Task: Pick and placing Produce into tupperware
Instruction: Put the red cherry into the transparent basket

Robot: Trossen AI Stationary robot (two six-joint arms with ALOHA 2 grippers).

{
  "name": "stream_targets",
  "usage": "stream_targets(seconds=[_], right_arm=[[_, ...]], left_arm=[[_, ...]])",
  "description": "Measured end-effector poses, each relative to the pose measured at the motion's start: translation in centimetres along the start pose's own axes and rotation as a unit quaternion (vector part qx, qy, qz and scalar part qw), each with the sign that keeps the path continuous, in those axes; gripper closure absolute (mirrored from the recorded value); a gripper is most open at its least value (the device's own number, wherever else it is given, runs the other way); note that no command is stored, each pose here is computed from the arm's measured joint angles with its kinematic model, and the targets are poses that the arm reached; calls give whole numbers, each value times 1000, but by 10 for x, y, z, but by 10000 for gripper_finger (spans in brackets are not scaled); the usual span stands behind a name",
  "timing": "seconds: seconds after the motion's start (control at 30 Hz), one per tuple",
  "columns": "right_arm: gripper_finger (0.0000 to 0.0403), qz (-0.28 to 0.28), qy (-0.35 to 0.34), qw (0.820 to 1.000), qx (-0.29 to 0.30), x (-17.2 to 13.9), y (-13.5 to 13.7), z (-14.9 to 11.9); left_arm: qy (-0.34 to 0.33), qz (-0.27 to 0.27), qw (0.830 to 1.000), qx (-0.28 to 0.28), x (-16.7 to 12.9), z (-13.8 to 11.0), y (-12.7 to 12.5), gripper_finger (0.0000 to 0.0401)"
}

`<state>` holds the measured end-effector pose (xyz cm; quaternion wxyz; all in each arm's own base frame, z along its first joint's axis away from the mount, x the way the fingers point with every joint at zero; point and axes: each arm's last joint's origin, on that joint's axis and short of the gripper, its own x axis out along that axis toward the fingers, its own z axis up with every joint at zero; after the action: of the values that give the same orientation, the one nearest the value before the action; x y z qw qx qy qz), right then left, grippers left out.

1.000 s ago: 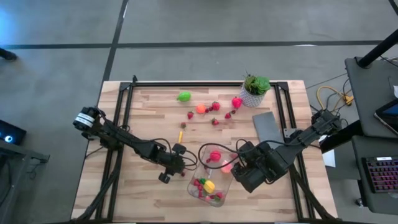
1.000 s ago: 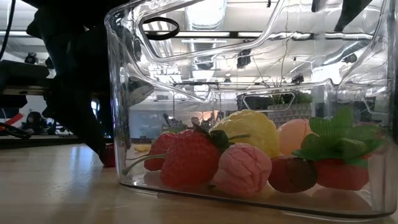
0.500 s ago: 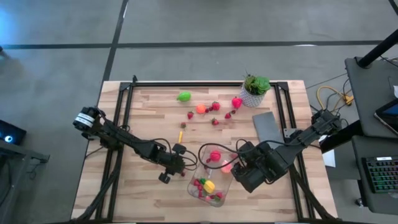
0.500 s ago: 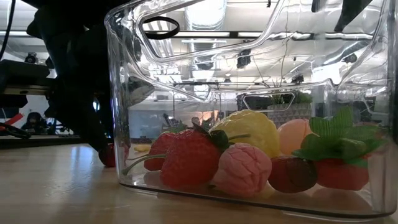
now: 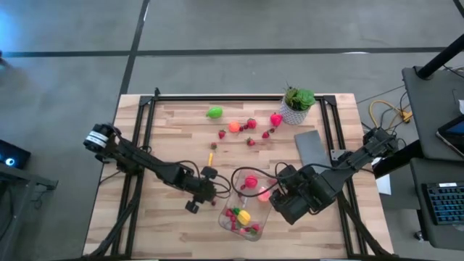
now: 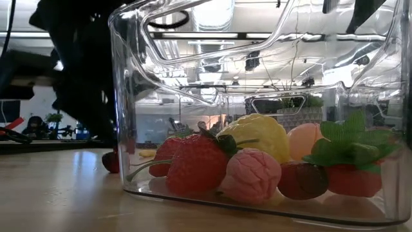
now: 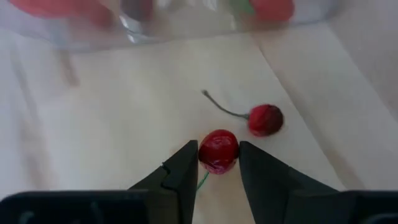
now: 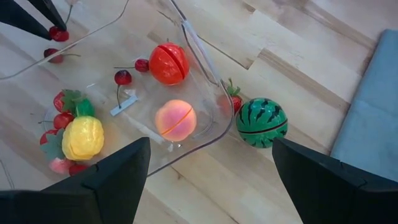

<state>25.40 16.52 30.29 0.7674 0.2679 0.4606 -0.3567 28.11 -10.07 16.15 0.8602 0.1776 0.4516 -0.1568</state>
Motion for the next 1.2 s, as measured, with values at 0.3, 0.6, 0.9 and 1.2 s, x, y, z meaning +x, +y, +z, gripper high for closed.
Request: stream_targets(seconds=[0.3, 0.6, 0.9, 1.2], right_arm=[[74, 11, -52, 998, 21, -8, -2, -5], [74, -3, -62, 997, 37, -28, -19, -24], [74, -2, -83, 996, 42, -42, -31, -44], [74, 15, -88, 996, 25, -49, -34, -57]], left_arm=[[-16, 61, 998, 9, -40, 19, 19, 302], [-117, 116, 986, 16, -101, 66, 46, 302], [-201, 53, 978, 4, -94, 136, 57, 302], [-171, -75, 974, -125, -41, 151, 63, 302]])
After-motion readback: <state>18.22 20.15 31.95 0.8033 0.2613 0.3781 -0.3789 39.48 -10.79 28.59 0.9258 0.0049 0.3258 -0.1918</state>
